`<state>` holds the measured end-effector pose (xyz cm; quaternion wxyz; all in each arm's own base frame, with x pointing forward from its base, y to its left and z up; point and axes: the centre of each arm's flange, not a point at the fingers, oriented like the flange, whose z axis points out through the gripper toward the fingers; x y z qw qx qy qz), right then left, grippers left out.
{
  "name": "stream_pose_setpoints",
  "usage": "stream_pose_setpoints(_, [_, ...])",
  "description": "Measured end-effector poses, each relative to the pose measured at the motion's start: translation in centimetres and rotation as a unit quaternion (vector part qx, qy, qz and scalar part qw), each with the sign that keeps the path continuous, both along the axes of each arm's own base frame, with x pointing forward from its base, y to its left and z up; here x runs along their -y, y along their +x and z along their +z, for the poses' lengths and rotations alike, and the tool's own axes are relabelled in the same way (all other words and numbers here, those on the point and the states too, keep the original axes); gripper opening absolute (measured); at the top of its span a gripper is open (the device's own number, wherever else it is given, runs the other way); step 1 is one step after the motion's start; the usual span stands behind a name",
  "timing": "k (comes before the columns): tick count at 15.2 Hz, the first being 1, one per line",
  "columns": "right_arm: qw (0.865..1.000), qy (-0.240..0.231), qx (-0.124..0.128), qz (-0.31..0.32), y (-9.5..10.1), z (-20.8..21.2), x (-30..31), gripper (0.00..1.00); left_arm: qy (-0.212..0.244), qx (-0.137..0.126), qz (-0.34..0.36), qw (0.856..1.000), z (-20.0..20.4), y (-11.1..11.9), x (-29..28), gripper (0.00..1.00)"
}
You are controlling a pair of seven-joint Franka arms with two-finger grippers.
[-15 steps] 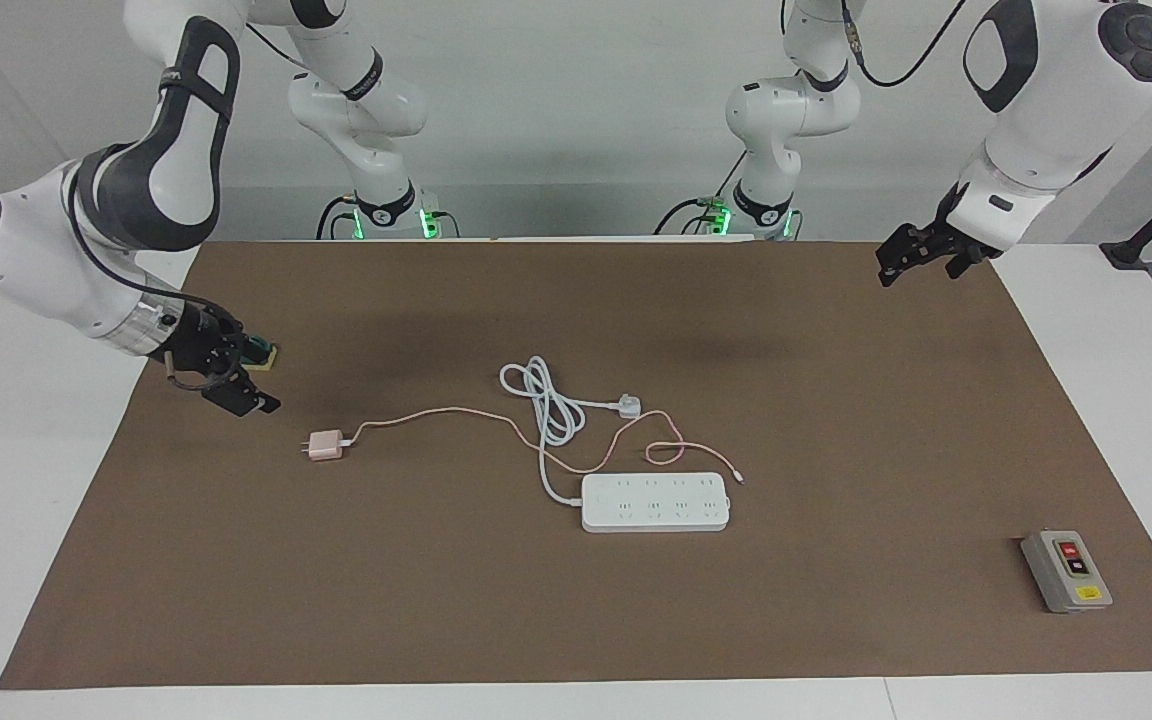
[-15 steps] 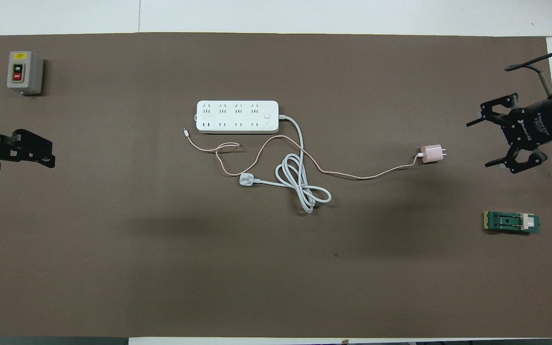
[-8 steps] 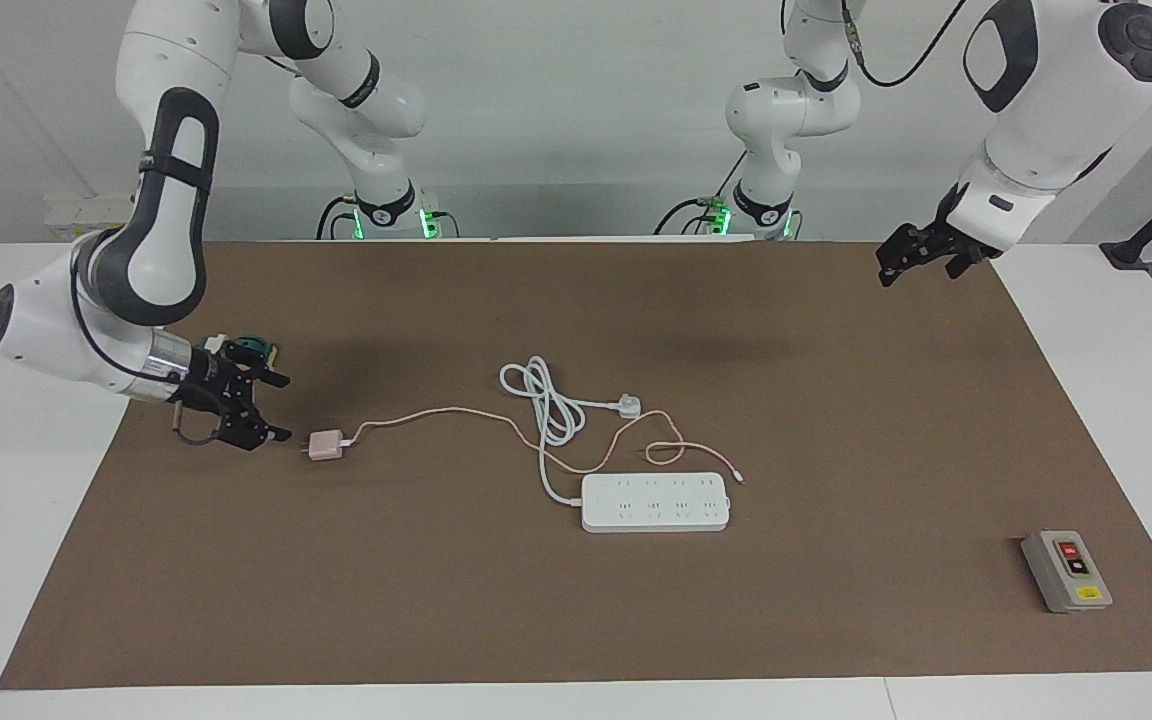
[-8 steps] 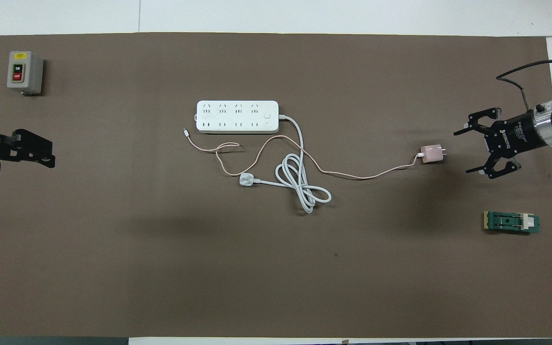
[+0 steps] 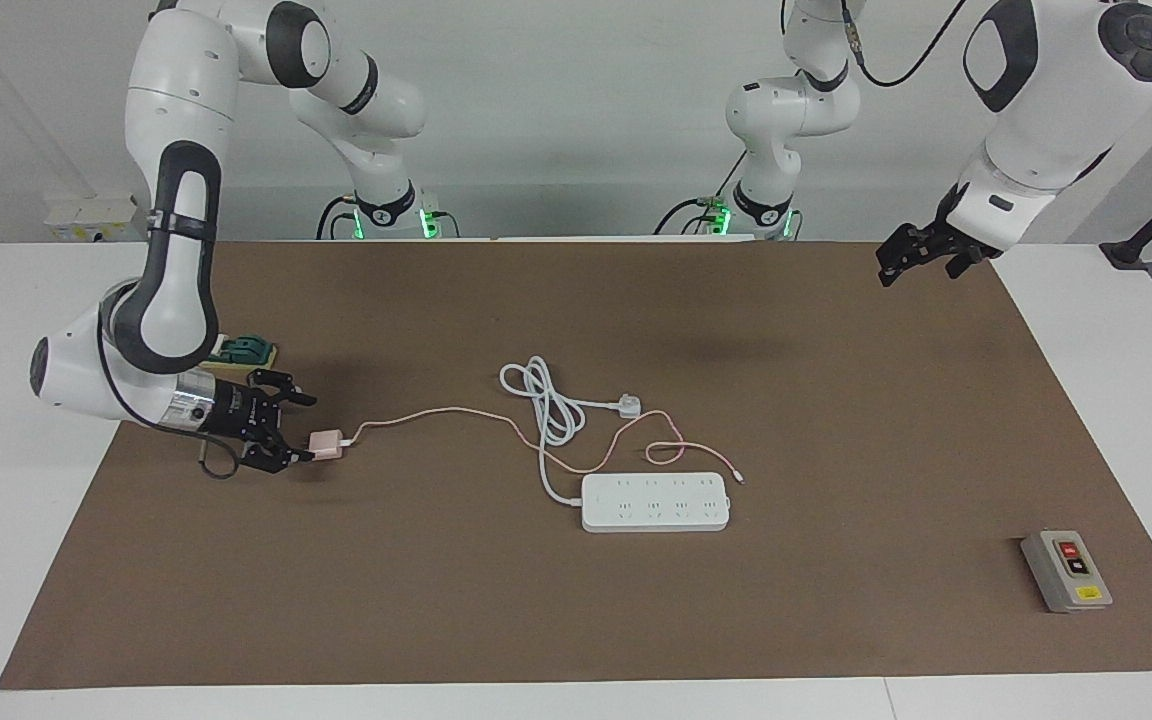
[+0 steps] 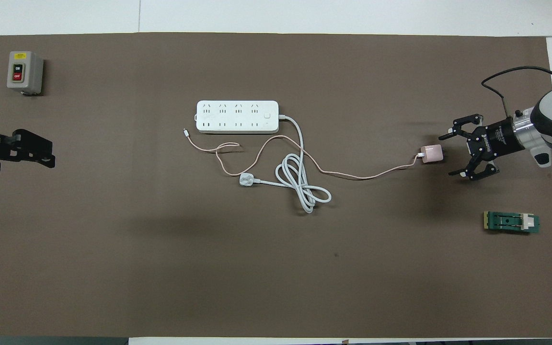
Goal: Plug charger into power strip
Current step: 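Reach the right gripper to the pink charger and close on it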
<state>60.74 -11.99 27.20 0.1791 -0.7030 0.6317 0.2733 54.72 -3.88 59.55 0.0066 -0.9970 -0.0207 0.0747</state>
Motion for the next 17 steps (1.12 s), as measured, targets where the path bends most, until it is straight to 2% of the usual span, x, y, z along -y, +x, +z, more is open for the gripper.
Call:
stream_pose_setpoints(10, [1.000,-0.008,0.025,0.012,-1.1,-2.4,0.3,1.00,0.000,0.000,0.000,1.000,0.0,0.0,0.0,1.00])
stream_pose_setpoints(12, [0.999,0.006,0.039,0.016,-1.0,-2.4,0.1,0.98,0.000,0.000,0.000,1.000,0.0,0.0,0.0,1.00])
stream_pose_setpoints(13, [0.999,0.014,0.047,0.020,-1.1,-2.4,0.0,0.89,0.000,0.000,0.000,1.000,0.0,0.0,0.0,1.00])
stream_pose_setpoints(16, [0.998,0.021,0.058,0.026,-1.1,-2.2,-0.1,0.54,0.000,0.000,0.000,1.000,0.0,0.0,0.0,1.00])
stream_pose_setpoints(17, [0.997,0.022,0.063,0.031,-1.1,-1.9,-0.2,0.48,0.000,0.000,0.000,1.000,0.0,0.0,0.0,1.00])
